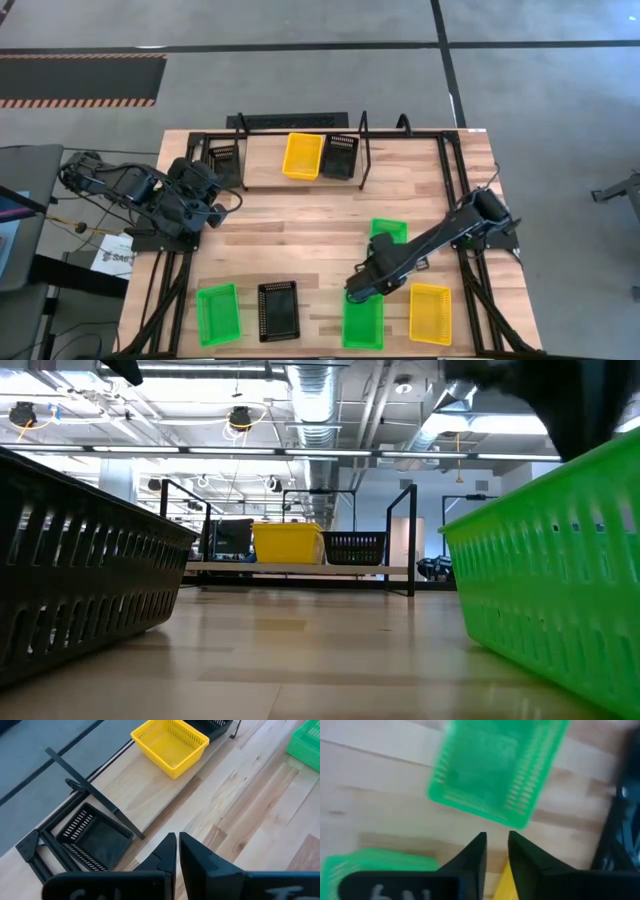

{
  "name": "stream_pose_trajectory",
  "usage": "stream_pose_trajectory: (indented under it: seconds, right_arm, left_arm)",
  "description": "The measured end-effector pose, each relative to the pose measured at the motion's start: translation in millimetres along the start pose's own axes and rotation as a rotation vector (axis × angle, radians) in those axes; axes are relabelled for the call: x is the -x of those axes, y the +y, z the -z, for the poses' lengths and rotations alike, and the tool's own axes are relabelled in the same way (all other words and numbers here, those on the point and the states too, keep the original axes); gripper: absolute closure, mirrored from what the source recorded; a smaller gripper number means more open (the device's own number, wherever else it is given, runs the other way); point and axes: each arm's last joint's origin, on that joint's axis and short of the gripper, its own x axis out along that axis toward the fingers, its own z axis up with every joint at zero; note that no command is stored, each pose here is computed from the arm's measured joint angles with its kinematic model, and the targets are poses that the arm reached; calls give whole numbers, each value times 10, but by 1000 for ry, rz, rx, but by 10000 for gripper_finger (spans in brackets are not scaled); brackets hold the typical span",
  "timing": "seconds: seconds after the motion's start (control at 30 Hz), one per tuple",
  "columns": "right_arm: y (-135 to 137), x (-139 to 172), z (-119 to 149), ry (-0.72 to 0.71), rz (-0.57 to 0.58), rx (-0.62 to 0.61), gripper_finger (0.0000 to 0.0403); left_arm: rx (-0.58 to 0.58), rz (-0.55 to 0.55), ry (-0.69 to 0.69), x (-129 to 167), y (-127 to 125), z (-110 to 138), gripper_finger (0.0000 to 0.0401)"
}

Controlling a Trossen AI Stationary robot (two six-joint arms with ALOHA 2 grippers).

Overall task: Stack baskets on shelf by color
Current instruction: Put the top right green bin on the shelf

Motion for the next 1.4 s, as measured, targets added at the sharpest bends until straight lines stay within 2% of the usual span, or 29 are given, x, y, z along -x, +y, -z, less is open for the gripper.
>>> stream_pose_trajectory:
  seconds: [0.1, 0.2, 0.43, 0.77, 0.83, 0.9, 0.97, 1.03, 1.17, 1.4]
  right_arm:
    - [-43, -139, 10, 24, 72, -30, 270]
    - [-90, -226, 3, 29, 98, -78, 244]
    - [-204, -482, -58, 30, 50, -160, 214]
    - [-334, -1015, -87, 77, -81, -243, 240]
    - [-324, -1059, -103, 88, -103, -250, 262]
    - [-297, -1062, -127, 96, -125, -236, 301]
    - [-256, -1037, -163, 103, -154, -207, 358]
    - [-203, -960, -218, 109, -195, -168, 387]
    - [-45, -709, -374, 77, -292, -92, 397]
    - [188, 329, -914, -259, -611, 32, 400]
  left_arm:
    - [1, 1, 0, 1, 1, 0, 392]
    - [1, 1, 0, 1, 1, 0, 392]
    - [0, 1, 1, 1, 1, 0, 392]
    - [1, 2, 3, 1, 0, 1, 392]
    - [1, 2, 3, 0, 0, 1, 392]
    - [1, 2, 3, 1, 0, 1, 392]
    - [2, 2, 2, 1, 0, 1, 392]
    - [2, 2, 3, 0, 0, 1, 392]
    - [-1, 1, 2, 0, 0, 1, 392]
    - [8, -1, -22, 49, 106, 15, 392]
